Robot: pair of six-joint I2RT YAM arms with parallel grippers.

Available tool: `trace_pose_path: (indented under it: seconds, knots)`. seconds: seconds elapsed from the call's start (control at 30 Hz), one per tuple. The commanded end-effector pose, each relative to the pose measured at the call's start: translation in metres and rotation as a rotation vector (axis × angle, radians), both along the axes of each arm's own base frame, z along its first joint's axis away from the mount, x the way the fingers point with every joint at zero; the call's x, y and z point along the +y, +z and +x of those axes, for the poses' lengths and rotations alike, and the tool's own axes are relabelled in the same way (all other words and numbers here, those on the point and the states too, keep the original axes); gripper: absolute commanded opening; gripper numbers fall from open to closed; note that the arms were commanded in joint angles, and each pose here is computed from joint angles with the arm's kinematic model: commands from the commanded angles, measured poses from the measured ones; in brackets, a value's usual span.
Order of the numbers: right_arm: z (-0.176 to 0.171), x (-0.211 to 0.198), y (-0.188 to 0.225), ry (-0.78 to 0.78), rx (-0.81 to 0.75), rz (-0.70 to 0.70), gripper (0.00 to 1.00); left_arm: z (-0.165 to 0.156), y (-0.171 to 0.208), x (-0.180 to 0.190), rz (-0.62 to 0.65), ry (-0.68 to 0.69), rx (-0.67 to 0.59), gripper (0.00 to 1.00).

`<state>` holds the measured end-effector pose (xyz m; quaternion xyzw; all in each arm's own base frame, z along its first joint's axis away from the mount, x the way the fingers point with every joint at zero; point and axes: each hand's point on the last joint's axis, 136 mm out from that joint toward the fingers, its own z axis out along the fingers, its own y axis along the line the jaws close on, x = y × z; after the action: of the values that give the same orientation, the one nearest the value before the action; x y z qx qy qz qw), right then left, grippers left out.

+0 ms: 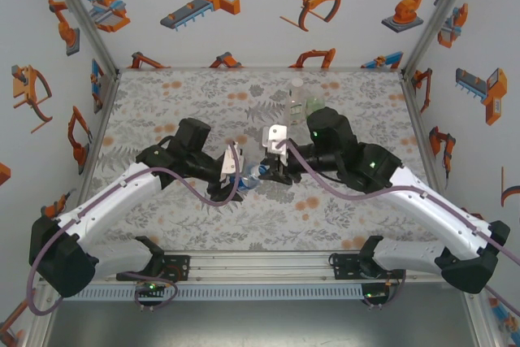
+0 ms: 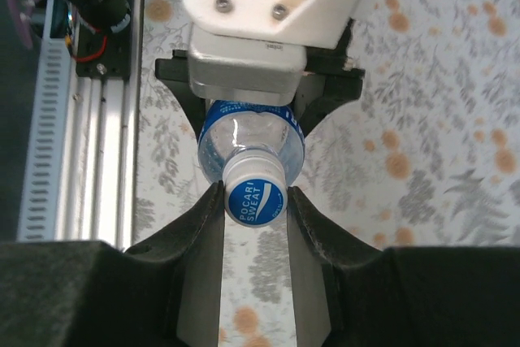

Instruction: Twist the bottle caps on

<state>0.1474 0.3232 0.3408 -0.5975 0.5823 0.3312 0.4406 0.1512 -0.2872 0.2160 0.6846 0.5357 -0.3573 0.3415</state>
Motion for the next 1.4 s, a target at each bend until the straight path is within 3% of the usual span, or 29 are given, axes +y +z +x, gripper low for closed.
trace_pose_path:
  seconds: [0.0,0.03,0.27,0.37,0.5,0.67,0.87,0.93,1.23,1.37]
  knots:
    - [0.033,0.0,-0.015,-0.3,0.276,0.056,0.06,-0.002,0.025,-0.009,-0.083,-0.053,-0.057,0.0]
    - [0.042,-0.002,-0.019,-0.393,0.355,0.075,0.0,-0.001,0.024,-0.009,-0.081,-0.045,-0.06,0.0]
    - [0.078,-0.034,-0.071,-1.015,0.981,0.233,0.0,0.008,0.023,-0.009,-0.072,0.001,-0.087,0.0]
    - [0.074,-0.025,-0.08,-1.044,1.17,0.296,0.0,0.01,0.023,-0.008,-0.067,0.011,-0.095,0.0]
    - [0.073,-0.013,-0.079,-1.018,1.242,0.301,0.0,0.01,0.022,-0.008,-0.065,0.016,-0.093,0.0]
    - [0.073,-0.014,-0.077,-1.016,1.219,0.29,0.06,0.01,0.023,-0.008,-0.066,0.014,-0.092,0.0]
    - [0.077,-0.029,-0.046,-0.989,1.031,0.285,0.42,0.011,0.022,-0.009,-0.063,0.015,-0.09,0.0]
    - [0.076,-0.033,-0.027,-0.95,0.928,0.277,0.49,0.011,0.022,-0.009,-0.063,0.014,-0.09,0.0]
    - [0.07,-0.051,0.034,-0.779,0.513,0.241,0.58,0.01,0.021,-0.009,-0.063,0.012,-0.083,0.0]
    - [0.058,-0.038,0.04,-0.578,0.277,0.15,0.57,0.01,0.021,-0.01,-0.065,0.007,-0.082,0.0]
